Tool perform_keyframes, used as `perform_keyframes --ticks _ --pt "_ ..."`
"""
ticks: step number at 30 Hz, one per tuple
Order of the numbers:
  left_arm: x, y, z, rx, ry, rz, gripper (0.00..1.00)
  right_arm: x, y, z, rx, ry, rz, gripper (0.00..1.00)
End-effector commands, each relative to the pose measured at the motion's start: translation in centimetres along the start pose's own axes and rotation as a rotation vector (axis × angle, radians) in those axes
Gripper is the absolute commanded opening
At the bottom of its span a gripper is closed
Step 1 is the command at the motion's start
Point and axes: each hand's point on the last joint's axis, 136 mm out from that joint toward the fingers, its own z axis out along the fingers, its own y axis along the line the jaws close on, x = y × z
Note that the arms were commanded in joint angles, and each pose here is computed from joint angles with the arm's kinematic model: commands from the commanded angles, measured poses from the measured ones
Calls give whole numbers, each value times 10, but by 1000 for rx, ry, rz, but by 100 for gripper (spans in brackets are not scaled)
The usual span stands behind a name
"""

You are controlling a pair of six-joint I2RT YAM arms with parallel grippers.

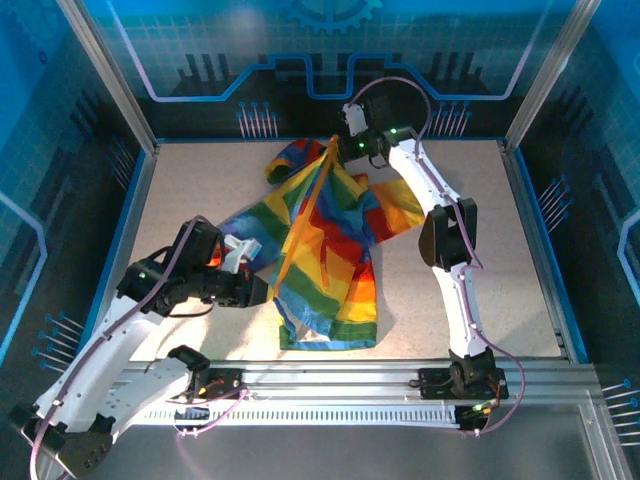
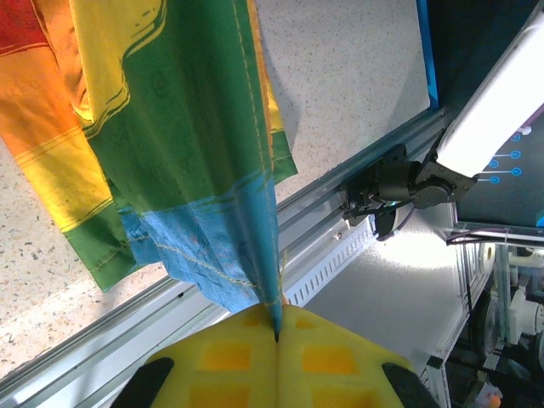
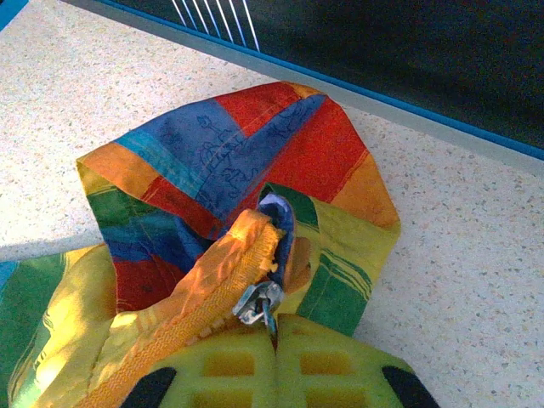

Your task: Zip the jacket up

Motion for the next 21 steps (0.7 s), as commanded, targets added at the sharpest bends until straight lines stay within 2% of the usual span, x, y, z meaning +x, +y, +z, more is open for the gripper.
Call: perform_keyframes --ticks 1,9,17,21 --pt "29 3 0 11 93 -77 0 -38 -46 -18 125 -138 27 0" --pt "30 25 14 -52 101 -111 0 -46 -48 -19 137 -162 22 0" --pt "20 48 61 6 94 -229 0 -18 -60 9 158 -84 -33 0" --pt "19 60 73 -4 89 -279 0 3 -70 25 172 -22 -70 0"
